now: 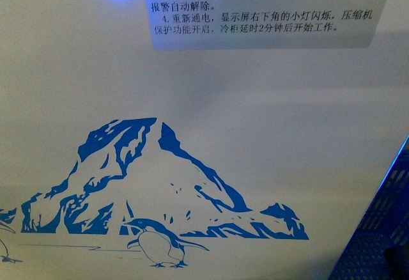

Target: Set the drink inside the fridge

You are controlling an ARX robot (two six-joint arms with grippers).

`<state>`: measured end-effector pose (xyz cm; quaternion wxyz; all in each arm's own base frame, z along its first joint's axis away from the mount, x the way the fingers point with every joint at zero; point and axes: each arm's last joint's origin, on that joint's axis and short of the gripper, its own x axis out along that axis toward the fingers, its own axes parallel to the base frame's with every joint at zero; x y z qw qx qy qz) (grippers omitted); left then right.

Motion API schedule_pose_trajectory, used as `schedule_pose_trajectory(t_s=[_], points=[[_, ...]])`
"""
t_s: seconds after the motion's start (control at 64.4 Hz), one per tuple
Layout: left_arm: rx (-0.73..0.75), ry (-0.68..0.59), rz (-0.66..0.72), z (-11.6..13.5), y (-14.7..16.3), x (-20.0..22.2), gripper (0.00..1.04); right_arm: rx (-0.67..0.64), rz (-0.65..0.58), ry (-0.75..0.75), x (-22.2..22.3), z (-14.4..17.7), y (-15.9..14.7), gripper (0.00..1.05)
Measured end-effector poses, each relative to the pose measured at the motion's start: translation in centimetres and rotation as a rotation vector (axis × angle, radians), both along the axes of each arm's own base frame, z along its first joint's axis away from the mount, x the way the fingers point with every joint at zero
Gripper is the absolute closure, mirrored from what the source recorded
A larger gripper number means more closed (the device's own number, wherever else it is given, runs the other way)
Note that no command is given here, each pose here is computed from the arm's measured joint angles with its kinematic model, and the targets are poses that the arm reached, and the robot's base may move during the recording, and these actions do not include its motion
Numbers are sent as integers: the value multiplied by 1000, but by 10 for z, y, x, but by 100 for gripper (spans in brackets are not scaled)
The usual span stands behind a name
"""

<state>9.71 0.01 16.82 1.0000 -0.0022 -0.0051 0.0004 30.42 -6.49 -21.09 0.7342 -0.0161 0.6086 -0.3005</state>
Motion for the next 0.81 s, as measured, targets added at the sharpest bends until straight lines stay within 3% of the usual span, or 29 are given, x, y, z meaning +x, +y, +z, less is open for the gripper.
schedule_pose_trajectory(t_s=[0.186,0.404,0.528,0.668,0.807], points=[[0,0,0,0,0,0,8,60,-16,-18,0,-1,5,62],[0,0,0,0,0,0,8,81,-17,-51,2,8,5,67],[0,0,0,0,0,0,8,175,-5,-89,-5,26,10,68],[0,0,0,0,0,0,8,278,59,-169,-10,78,25,68],[0,0,0,0,0,0,8,283,147,-393,9,170,25,68]])
